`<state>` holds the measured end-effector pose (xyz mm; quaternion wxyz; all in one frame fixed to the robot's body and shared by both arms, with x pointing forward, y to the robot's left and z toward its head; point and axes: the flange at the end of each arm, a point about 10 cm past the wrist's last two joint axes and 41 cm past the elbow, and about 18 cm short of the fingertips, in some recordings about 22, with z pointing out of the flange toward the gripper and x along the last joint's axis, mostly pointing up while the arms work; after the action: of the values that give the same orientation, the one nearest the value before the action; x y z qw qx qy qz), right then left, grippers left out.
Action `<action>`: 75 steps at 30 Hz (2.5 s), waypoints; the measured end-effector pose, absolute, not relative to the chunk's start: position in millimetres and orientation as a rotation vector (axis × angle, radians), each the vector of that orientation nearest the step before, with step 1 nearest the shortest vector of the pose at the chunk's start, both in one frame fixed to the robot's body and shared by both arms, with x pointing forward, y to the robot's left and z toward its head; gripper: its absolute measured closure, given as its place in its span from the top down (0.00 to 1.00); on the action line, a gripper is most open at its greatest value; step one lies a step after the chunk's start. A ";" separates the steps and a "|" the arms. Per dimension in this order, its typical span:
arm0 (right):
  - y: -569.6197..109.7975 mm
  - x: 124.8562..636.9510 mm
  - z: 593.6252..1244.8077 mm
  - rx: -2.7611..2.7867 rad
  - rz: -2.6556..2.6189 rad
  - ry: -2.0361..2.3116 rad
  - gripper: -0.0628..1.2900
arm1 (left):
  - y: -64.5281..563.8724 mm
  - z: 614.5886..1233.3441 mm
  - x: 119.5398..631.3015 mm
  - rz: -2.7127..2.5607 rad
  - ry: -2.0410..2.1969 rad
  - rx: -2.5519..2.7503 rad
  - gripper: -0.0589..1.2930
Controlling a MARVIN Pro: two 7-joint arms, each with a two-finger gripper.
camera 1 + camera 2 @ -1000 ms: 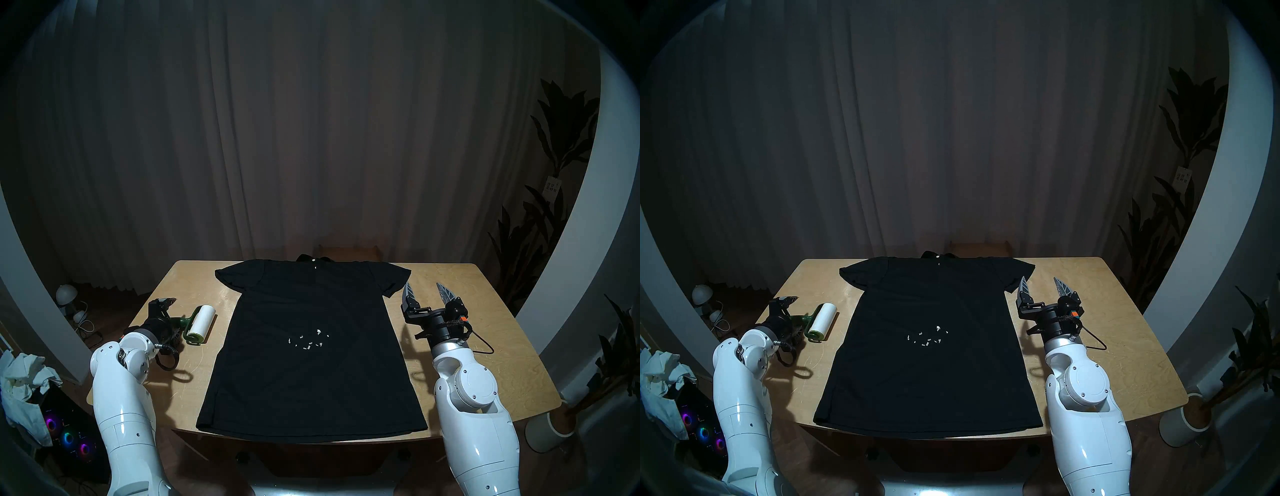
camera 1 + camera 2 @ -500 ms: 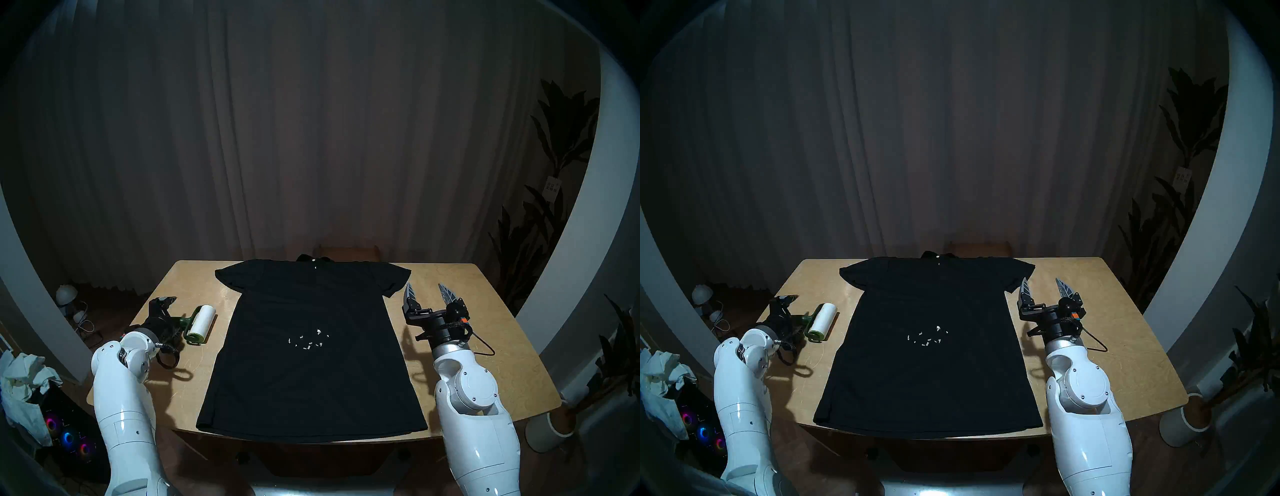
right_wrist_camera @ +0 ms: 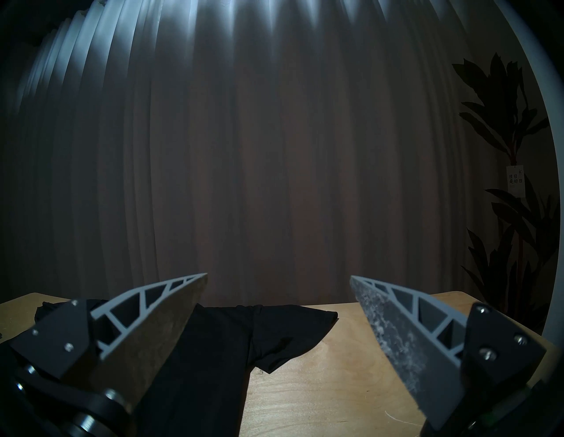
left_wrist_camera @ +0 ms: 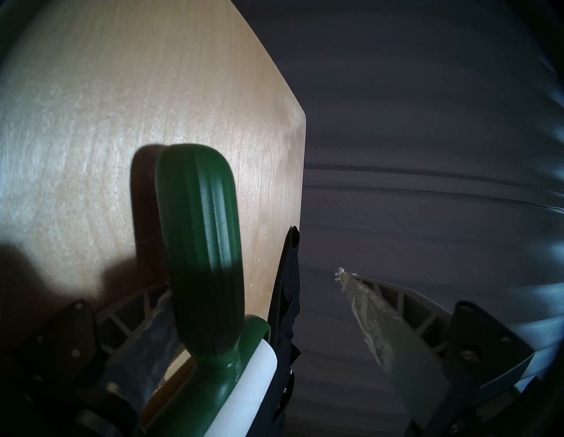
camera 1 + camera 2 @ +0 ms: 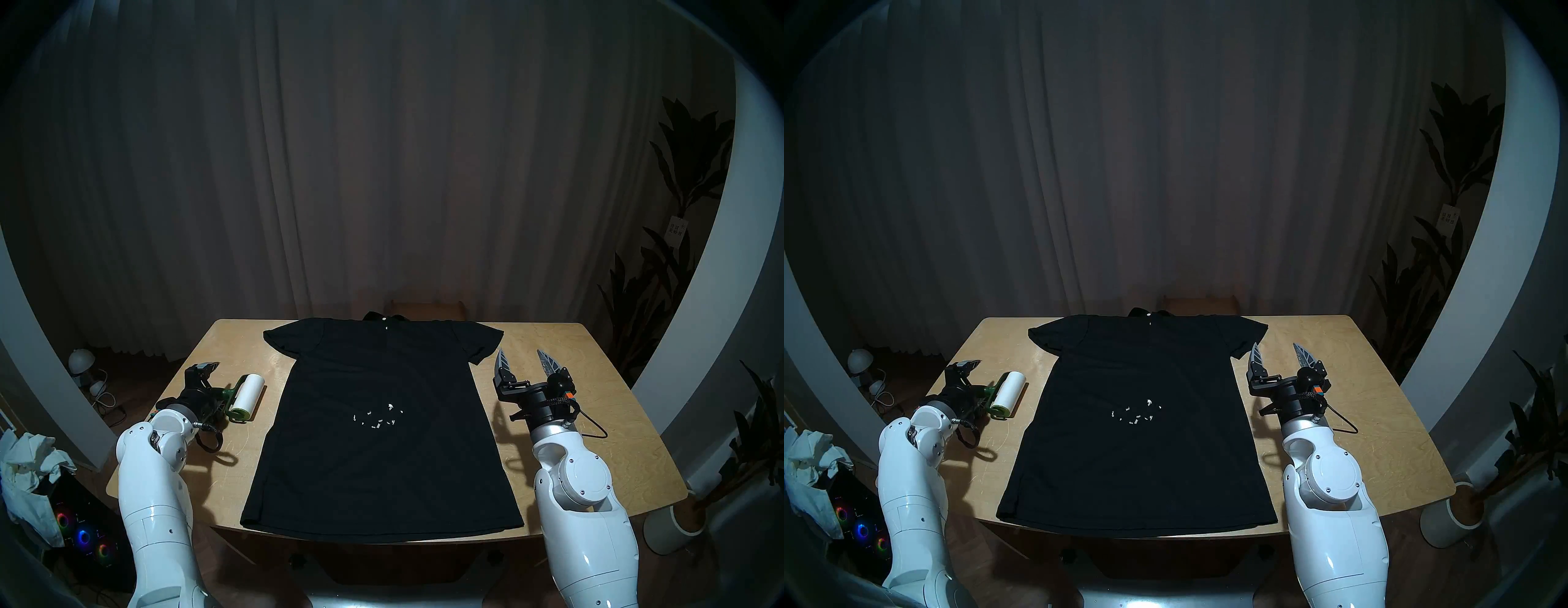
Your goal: Use the fur roller to clean a top
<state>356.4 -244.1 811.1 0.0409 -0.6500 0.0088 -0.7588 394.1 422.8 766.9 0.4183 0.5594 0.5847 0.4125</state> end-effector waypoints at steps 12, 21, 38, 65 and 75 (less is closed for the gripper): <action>-247.6 356.4 817.3 -1.978 -2.340 0.000 0.95 | 422.1 763.8 397.9 1.057 1.426 1.405 0.85; -249.5 356.4 820.1 -1.975 -2.348 -0.004 0.95 | 424.3 762.7 402.2 1.072 1.415 1.398 0.87; -252.2 356.3 820.0 -1.976 -2.349 0.007 0.95 | 425.9 763.1 406.7 1.079 1.424 1.407 0.74; -257.6 353.3 817.7 -1.967 -2.340 0.071 0.95 | 400.4 782.6 383.9 1.376 1.216 1.496 0.19; -262.3 352.5 812.9 -1.981 -2.327 0.087 0.95 | 392.4 824.0 372.1 1.474 1.020 1.361 0.19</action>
<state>352.5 -262.3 812.9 0.0422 -0.6472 0.0285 -0.7606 372.1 392.4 824.0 0.4310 0.5456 0.4091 0.5909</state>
